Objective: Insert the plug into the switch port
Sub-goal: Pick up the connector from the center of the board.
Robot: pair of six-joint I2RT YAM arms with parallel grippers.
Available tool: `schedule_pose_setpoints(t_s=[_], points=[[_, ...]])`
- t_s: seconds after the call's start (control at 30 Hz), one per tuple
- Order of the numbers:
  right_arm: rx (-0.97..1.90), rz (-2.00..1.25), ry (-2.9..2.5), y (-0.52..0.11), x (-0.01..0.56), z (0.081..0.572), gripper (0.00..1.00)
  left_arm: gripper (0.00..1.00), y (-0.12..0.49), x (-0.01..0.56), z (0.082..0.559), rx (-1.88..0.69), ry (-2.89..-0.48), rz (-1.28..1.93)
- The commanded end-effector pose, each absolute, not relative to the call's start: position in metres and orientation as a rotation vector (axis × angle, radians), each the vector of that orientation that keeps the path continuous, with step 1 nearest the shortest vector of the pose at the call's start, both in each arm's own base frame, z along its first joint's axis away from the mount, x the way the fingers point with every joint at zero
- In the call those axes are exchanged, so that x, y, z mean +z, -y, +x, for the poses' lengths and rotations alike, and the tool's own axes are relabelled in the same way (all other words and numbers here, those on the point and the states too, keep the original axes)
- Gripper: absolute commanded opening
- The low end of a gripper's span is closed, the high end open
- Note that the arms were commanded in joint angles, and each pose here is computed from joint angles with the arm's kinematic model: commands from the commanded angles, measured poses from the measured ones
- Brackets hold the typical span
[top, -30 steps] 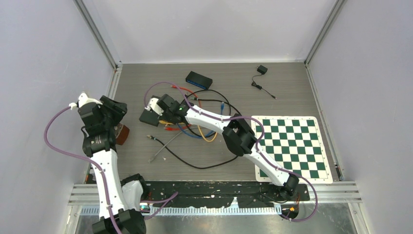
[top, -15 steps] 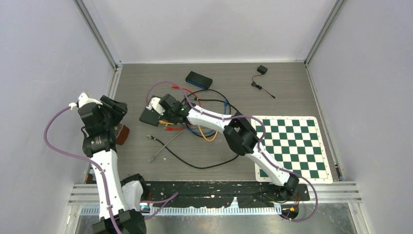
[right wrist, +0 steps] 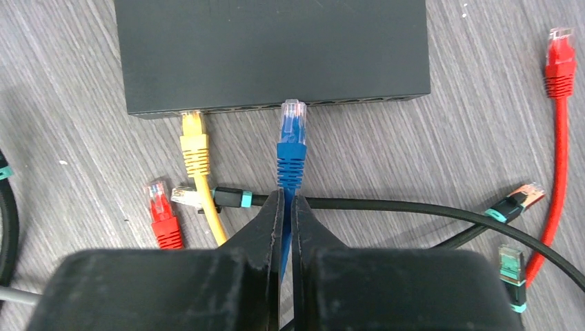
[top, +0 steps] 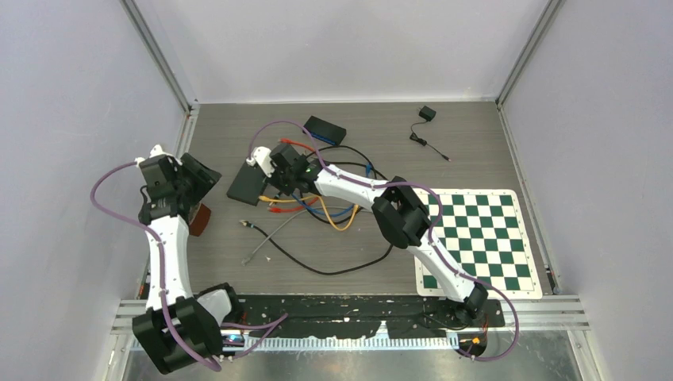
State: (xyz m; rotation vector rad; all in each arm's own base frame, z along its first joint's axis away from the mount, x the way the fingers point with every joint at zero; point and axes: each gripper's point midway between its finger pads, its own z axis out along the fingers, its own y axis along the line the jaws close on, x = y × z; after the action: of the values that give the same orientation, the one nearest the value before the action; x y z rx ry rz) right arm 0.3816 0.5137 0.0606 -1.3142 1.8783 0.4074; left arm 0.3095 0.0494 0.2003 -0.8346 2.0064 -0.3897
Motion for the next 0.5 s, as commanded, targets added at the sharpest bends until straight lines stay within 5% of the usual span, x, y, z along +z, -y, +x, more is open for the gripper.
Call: schedule_pose_setpoints(t_s=[0.0,0.47], points=[[0.529,-1.233,-1.807,-0.53,0.111,0.377,0.05,0.54,-0.038,0.213,0.329,-0.411,-2.038,-0.709],[0.635,-1.204,-1.882,-0.525,0.096,0.37,0.05,0.53,-0.03,0.156,0.393,-0.321,-2.328,-0.663]])
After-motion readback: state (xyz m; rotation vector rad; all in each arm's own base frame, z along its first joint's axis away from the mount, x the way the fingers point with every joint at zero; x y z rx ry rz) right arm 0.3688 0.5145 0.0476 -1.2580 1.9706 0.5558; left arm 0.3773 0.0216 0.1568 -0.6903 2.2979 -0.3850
